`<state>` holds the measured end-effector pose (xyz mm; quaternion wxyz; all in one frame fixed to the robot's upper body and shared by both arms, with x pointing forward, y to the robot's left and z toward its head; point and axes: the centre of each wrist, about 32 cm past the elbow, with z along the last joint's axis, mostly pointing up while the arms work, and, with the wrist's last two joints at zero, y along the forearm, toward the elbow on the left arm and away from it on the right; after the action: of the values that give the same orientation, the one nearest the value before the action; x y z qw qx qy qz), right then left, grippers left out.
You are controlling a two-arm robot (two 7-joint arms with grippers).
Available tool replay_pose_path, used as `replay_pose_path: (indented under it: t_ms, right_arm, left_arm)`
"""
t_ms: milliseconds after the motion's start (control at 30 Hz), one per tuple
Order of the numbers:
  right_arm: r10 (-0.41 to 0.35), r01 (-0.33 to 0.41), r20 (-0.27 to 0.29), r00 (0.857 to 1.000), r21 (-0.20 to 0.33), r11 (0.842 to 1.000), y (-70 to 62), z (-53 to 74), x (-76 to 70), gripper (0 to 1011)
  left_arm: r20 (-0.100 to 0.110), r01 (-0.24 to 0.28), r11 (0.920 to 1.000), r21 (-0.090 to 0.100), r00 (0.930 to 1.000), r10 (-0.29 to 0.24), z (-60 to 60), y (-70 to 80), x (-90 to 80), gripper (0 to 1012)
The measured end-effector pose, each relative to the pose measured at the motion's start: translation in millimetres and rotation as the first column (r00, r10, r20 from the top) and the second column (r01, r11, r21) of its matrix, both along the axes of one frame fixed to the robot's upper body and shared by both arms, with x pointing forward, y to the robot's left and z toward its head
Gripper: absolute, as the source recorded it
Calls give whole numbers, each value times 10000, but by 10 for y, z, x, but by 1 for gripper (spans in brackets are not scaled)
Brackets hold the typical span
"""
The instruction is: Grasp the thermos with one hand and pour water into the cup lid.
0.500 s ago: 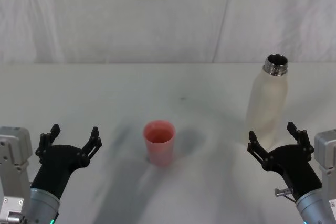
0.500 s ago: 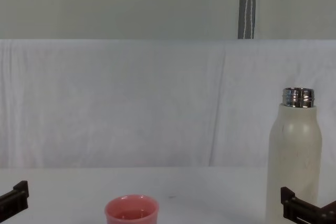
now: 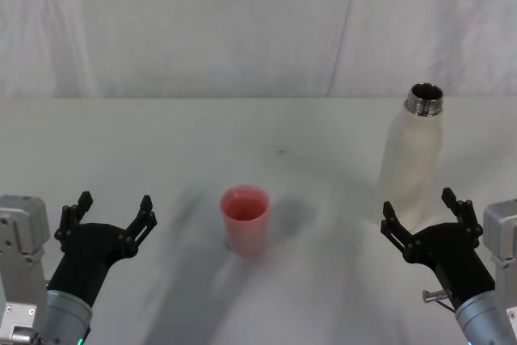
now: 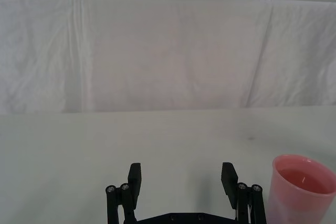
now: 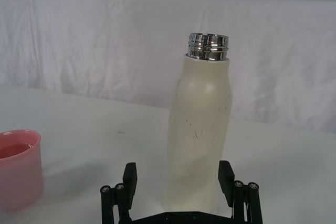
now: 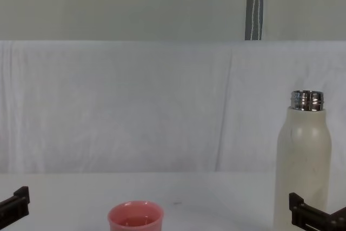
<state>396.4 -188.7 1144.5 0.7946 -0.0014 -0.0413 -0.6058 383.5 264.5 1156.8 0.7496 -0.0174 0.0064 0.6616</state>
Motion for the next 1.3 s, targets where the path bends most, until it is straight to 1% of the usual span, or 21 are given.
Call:
replay_pose_path:
  t_ms: [1300]
  right_arm:
    - [-50, 50, -35, 10000, 46, 10000, -12, 3, 9, 1001]
  left_arm:
    - [0, 0, 10000, 0, 10000, 0, 0, 0, 0, 1001]
